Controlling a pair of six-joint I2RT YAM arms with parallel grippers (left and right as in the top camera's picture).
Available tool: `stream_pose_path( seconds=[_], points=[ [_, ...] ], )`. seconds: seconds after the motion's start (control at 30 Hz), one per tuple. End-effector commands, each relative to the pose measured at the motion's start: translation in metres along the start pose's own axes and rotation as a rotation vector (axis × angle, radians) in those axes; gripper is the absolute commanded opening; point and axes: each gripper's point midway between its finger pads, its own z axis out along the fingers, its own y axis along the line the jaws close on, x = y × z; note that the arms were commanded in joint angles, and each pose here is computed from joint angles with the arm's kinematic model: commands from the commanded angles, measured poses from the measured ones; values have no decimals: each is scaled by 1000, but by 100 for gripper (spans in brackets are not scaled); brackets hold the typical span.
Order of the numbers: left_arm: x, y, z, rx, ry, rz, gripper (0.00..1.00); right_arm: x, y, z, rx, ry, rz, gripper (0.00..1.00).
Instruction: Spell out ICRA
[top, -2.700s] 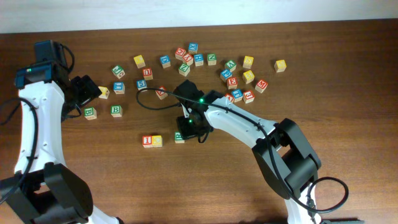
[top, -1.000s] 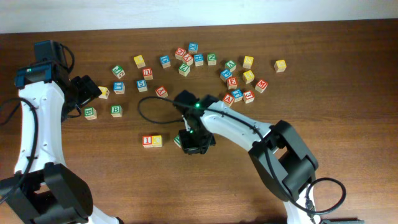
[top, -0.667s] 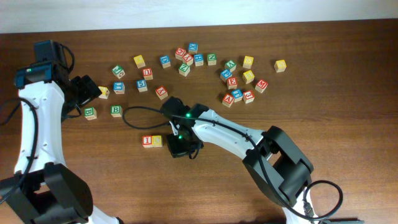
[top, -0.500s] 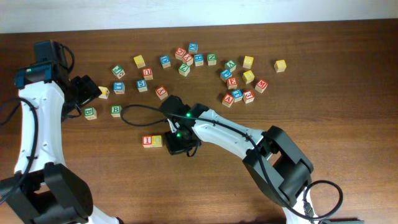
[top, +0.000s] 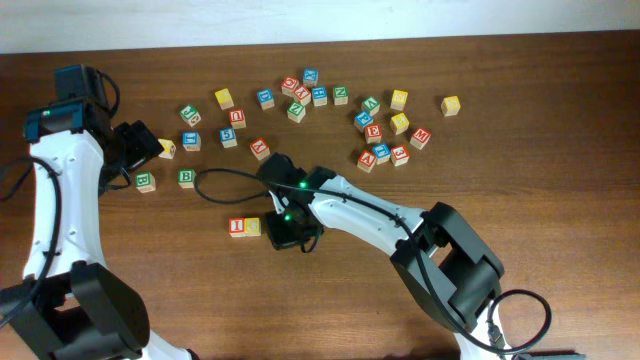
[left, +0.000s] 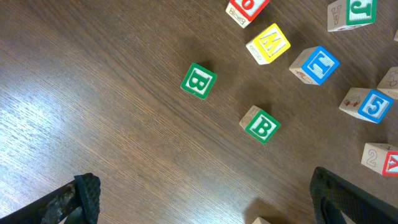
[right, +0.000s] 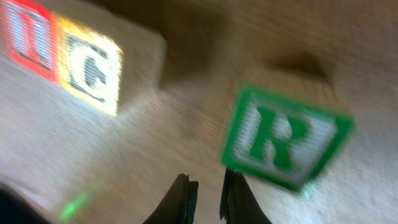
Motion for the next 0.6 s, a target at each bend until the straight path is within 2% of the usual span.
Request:
stream_pose_path(
  seconds=[0.0,0.1,0.47,0.53,0.57],
  points=[
    [-4,-1,-4,7,-11,-16,99,13,-11,4,41,55,31,10],
    [-4,-1,-4,7,-11,-16,99,15,-11,4,43,59,33,10],
    [-4,-1,-4,7,-11,-16,99,-18,6,4,-28,-72,-19,11],
    [-4,-1,-4,7,-11,-16,99,-20,7,4,-32,-79,-22,17],
    [-4,-1,-4,7,-11,-16,99,-20,7,4,-32,-80,-22,17]
  ],
)
